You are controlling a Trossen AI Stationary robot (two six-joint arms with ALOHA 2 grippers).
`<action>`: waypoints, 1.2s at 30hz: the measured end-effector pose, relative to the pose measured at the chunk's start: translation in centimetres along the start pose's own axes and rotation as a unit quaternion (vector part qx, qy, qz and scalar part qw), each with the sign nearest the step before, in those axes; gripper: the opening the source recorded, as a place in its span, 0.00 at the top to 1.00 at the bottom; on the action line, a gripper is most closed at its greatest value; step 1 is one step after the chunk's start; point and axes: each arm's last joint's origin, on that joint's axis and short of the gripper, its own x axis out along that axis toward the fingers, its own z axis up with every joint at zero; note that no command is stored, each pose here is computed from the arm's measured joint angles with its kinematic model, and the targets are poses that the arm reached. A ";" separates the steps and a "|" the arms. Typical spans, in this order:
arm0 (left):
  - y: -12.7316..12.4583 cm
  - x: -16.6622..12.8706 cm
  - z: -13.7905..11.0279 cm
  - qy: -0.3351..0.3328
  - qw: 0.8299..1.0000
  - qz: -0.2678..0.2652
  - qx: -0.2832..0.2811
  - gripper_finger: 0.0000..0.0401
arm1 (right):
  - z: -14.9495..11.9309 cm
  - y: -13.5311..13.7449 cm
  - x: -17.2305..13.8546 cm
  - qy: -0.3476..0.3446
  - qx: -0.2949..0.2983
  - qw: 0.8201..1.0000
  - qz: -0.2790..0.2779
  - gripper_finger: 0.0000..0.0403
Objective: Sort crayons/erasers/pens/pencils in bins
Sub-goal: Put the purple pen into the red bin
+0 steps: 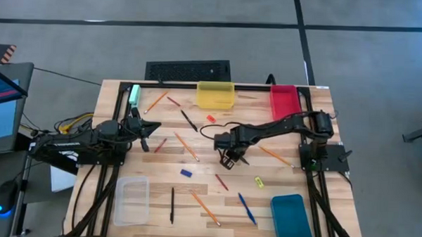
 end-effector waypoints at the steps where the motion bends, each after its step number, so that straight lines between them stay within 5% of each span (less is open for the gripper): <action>1: 0.0 0.0 0.0 0.000 1.000 0.000 0.000 1.00 | 0.0 -0.2 0.1 0.005 0.000 1.000 -0.005 0.69; 13: 0.0 0.0 0.0 0.000 1.000 0.000 0.000 1.00 | 0.4 -0.9 1.0 -0.009 -0.009 1.000 -0.006 0.62; 27: 0.0 0.0 0.0 0.000 1.000 0.000 0.000 1.00 | 0.8 -0.8 1.5 -0.012 -0.029 0.999 0.005 0.71; 36: 0.0 0.0 0.0 0.000 1.000 0.000 0.000 1.00 | 0.7 -0.2 2.3 -0.008 -0.043 0.999 0.008 0.64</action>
